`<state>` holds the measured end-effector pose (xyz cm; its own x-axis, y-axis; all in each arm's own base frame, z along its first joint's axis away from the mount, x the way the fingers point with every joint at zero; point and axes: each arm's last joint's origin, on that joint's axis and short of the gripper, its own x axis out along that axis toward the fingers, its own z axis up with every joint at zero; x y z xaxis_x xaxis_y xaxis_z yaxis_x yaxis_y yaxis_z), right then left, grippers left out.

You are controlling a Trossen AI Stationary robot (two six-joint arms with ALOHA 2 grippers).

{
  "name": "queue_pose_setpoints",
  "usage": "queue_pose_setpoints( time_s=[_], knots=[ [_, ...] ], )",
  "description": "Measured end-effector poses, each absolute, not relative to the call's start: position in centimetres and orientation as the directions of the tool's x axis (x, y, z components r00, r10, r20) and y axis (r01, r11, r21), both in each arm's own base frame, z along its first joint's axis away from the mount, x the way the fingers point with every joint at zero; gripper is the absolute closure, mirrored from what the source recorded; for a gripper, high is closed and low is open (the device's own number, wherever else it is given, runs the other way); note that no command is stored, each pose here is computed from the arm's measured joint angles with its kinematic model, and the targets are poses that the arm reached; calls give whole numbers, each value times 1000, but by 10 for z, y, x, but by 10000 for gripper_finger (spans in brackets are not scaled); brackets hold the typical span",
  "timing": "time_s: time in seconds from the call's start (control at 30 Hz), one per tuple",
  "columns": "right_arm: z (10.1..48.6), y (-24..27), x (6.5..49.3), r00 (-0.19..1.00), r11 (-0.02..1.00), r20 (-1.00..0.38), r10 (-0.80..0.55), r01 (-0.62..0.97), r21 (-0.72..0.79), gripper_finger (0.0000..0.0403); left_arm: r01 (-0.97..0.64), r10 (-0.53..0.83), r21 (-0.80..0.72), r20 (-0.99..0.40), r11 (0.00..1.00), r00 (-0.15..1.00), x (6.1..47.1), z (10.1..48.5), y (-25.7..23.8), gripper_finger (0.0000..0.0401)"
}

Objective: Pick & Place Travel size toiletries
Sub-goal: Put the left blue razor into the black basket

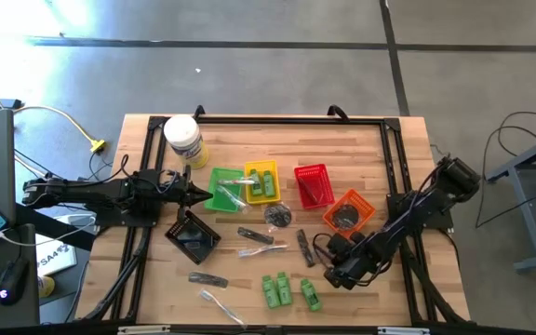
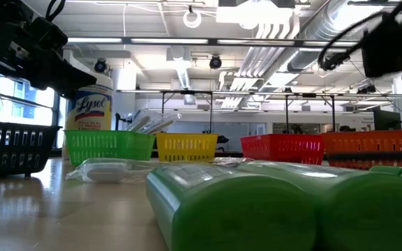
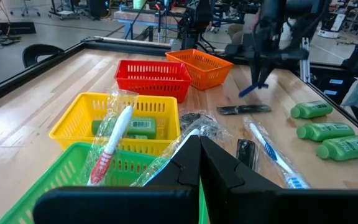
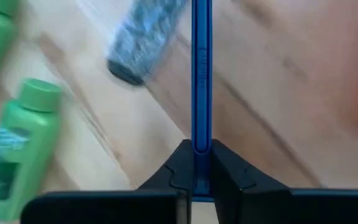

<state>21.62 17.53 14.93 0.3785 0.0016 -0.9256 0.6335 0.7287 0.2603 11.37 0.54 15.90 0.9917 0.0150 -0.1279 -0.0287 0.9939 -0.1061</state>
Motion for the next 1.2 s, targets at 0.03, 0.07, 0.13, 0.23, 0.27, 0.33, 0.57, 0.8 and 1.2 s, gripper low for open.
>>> queue_pose_setpoints(
  time_s=[0.03, 0.07, 0.13, 0.23, 0.27, 0.33, 0.57, 0.8, 1.2],
  knots=[
    [154, 175, 215, 396, 734, -918, 2, 623, 270, 376, -29, 15, -106, -128, 994, 992, 114, 159, 5, 401],
    [160, 175, 213, 414, 736, -910, 5, 614, 283, 374, -29, 15, -106, -128, 994, 992, 114, 159, 5, 401],
    [171, 173, 211, 472, 746, -882, -4, 589, 311, 374, -29, 15, -106, -128, 994, 992, 114, 159, 5, 401],
    [190, 171, 207, 579, 785, -815, -33, 520, 337, 378, -29, 15, -109, -126, 994, 992, 114, 159, 5, 401],
    [195, 170, 207, 613, 802, -789, -46, 494, 337, 378, -28, 14, -117, -118, 993, 993, 114, 160, 5, 401],
    [205, 167, 209, 674, 834, -735, -71, 444, 326, 377, -25, 12, -144, -88, 989, 996, 114, 163, 5, 401],
    [219, 148, 240, 796, 947, -588, -140, 281, 155, 376, 179, -155, -168, 146, 969, 977, 114, 186, -2, 401],
    [247, 133, 273, 936, 999, -351, -38, 47, 17, 376, 104, -81, -113, 194, 988, 978, 122, 200, -14, 386],
    [251, 135, 294, 961, 979, -199, 193, -201, -21, 375, 218, -234, 199, 63, 956, 970, 199, 246, -61, 183]
  ],
)
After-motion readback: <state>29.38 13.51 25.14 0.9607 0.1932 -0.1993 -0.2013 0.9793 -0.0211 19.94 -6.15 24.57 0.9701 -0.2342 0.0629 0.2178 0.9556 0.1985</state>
